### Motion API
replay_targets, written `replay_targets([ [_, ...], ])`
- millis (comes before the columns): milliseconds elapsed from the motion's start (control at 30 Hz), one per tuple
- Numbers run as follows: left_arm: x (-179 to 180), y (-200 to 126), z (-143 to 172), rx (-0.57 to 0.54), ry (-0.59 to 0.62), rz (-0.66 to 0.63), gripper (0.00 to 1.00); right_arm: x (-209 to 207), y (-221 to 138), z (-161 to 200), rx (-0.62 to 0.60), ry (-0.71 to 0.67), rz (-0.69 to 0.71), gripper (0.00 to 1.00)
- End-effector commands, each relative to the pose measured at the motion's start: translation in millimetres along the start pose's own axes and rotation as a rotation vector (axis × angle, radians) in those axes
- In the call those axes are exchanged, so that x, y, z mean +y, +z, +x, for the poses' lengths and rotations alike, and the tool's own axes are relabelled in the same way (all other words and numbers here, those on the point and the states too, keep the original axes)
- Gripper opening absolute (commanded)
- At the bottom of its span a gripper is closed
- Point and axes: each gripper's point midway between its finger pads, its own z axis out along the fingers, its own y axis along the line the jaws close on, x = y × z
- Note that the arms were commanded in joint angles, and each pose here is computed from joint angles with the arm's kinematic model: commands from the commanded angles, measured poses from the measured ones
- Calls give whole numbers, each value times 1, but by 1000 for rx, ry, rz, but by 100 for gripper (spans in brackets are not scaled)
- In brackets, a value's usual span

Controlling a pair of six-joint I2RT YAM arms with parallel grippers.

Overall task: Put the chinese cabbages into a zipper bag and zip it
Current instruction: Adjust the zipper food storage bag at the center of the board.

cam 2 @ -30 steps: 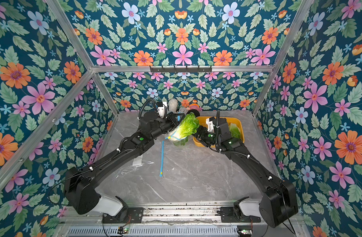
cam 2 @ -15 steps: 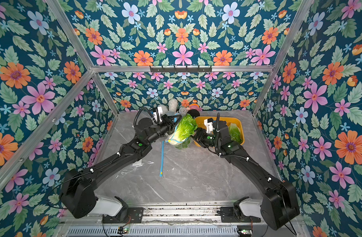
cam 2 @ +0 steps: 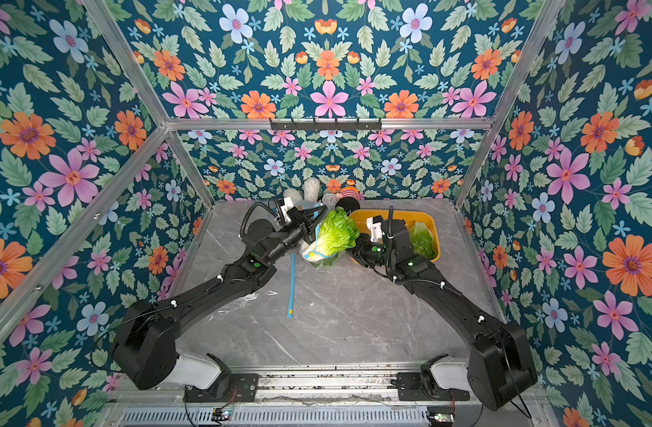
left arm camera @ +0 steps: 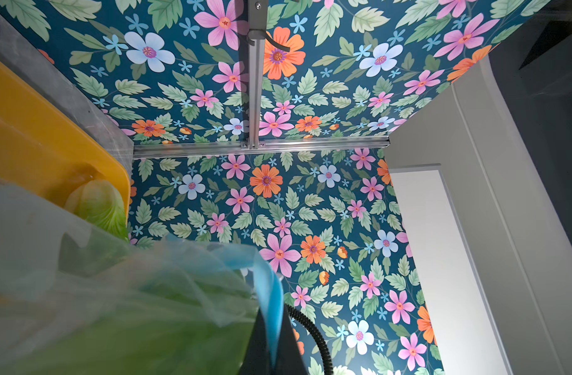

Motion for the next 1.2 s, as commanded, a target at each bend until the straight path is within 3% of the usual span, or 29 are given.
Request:
replay_targets([
  [0, -24, -2, 1, 2, -11, 82, 0, 6, 1, -2, -10, 11, -30, 50],
  [233, -26, -4, -2, -20, -5, 82, 0, 6, 2, 0, -6, 30, -49, 47],
  [533, -32, -3, -1, -19, -5, 93, 0, 30, 7, 3, 26, 24, -172, 44],
  [1033, -33, -3, -1, -24, -8, 94, 0, 22, 17, -3, -4, 40, -192, 16],
  [1167, -31, -5, -2, -34, 11, 83, 0, 19, 11, -3, -24, 22, -148, 3],
])
